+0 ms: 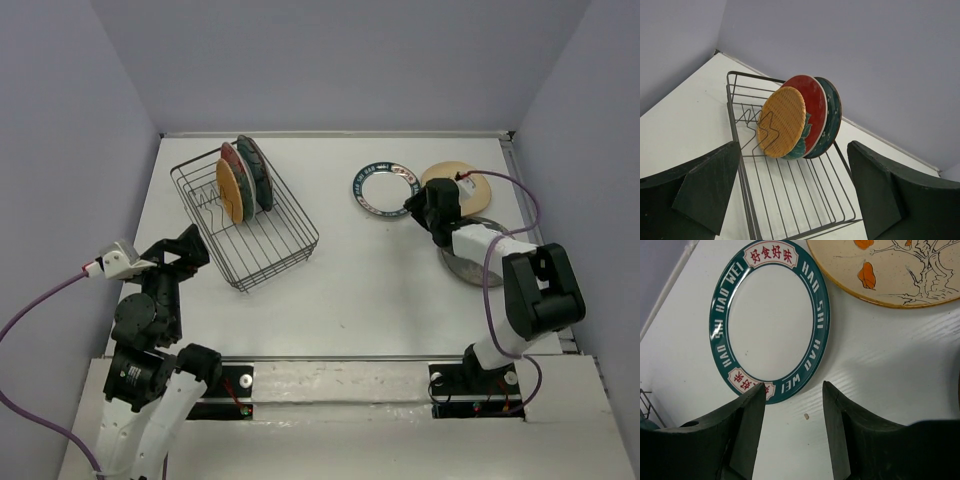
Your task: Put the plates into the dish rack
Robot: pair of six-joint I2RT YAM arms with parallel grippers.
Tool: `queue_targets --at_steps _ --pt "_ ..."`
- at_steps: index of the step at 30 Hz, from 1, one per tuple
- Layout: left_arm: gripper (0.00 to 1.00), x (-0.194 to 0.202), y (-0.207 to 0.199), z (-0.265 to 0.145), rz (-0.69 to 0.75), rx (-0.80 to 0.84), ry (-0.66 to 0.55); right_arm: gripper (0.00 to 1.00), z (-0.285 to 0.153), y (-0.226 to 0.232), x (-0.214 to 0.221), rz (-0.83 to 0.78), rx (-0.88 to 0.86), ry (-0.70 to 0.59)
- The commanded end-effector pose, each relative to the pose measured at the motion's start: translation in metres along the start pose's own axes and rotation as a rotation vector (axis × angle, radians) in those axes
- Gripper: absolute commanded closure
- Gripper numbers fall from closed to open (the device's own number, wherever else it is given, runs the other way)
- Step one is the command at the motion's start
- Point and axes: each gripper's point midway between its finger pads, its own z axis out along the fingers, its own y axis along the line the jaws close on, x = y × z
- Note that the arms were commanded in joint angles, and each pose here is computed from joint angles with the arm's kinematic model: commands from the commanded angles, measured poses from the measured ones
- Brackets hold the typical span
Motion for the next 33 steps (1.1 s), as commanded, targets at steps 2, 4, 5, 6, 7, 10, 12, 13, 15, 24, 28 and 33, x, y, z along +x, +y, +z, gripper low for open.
queue_targets --at_steps 2,4,5,6,7,10,12,13,15,24,28,33 --pt "0.01 -0.006 -0.006 0.002 -0.004 0.027 -0.027 0.45 0.028 0.014 -0.011 0.112 -0.062 -0.016" --pt "0.01 -0.004 -0.007 0.002 0.001 0.027 -0.021 0.45 0.045 0.003 -0.011 0.141 -0.031 0.001" --pt "0.01 -0.004 -0.007 0.003 0.002 0.028 -0.019 0.45 0.049 0.0 -0.003 0.137 -0.028 0.027" --pt "0.01 -0.004 -0.007 0.003 0.002 0.028 -0.019 0.45 0.054 -0.002 -0.005 0.161 -0.022 0.03" --pt "0.01 -0.004 -0.007 0.003 0.002 0.025 -0.02 0.45 0.06 -0.006 0.002 0.165 -0.017 0.046" --pt "0.01 -0.005 -0.007 0.003 0.001 0.026 -0.022 0.45 0.071 -0.009 0.011 0.165 -0.007 0.063" --pt "0.01 -0.004 -0.008 0.004 0.003 0.029 -0.02 0.47 0.078 -0.002 0.012 0.163 -0.023 0.076" --pt "0.01 -0.005 -0.007 0.003 0.002 0.028 -0.022 0.48 0.082 -0.002 0.015 0.164 -0.025 0.086" --pt "0.01 -0.004 -0.007 0.004 0.006 0.023 -0.02 0.55 0.092 -0.001 0.022 0.178 -0.027 0.109" --pt "0.01 -0.004 -0.005 0.004 0.007 0.015 -0.021 0.93 0.082 0.021 0.012 0.187 -0.134 0.067" --pt "0.01 -0.005 -0.005 0.004 0.006 0.017 -0.023 0.93 0.035 0.061 -0.038 0.07 -0.18 -0.111" --pt "0.01 -0.004 -0.005 0.004 0.006 0.017 -0.019 0.93 -0.067 0.151 -0.101 -0.132 -0.269 -0.358"
